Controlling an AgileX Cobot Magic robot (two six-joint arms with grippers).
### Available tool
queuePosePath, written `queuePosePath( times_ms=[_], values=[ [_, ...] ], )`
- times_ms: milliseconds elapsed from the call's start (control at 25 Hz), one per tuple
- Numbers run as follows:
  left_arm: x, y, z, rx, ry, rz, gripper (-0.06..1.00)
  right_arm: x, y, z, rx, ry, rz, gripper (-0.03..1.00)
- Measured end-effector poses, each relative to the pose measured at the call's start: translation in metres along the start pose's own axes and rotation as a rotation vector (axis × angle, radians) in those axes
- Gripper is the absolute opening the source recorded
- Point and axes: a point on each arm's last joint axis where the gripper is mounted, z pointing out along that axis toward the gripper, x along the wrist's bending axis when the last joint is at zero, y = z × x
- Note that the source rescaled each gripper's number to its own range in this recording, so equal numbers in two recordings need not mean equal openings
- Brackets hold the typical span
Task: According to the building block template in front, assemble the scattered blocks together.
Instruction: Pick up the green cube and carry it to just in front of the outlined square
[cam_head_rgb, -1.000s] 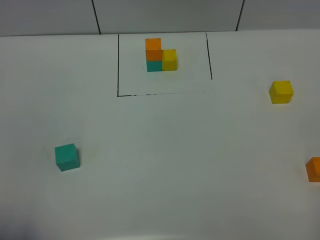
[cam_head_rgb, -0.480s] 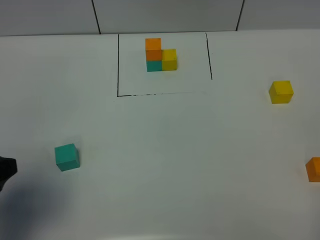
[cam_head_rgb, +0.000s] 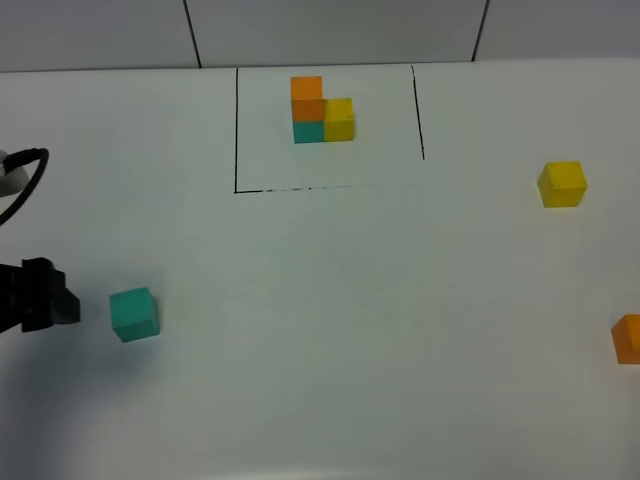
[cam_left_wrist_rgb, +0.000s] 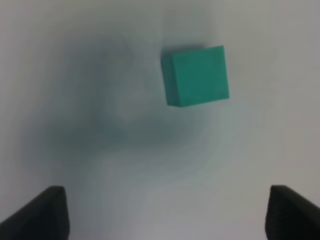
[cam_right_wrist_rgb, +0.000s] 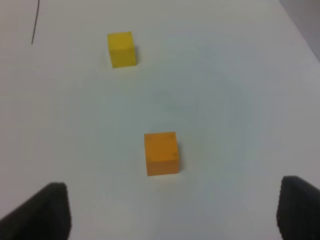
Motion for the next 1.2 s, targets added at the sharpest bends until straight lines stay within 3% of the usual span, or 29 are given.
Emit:
queuePosePath(
  times_ms=[240,480,640,880,1200],
  values=[
    [-0.018,0.003,0.030,0.103,0.006,-0.022,0.82,0.000,0.000,0.000,0.000,0.001,0.001,0.69],
    [-0.021,0.006,0.060,0.147,0.130,-0.079,0.82,0.000,0.000,0.000,0.000,0.004,0.002,0.69],
    [-0.018,0.011,0.072,0.135,0.168,-0.125,0.82,0.000,0.000,0.000,0.000,0.004,0.002,0.69],
    [-0.024,0.025,0.079,0.119,0.153,-0.131,0.82,0.000,0.000,0.000,0.000,0.004,0.002,0.69],
    [-0.044,0.038,0.094,0.133,0.139,-0.062,0.82,0.000,0.000,0.000,0.000,0.005,0.003,0.69]
  ],
)
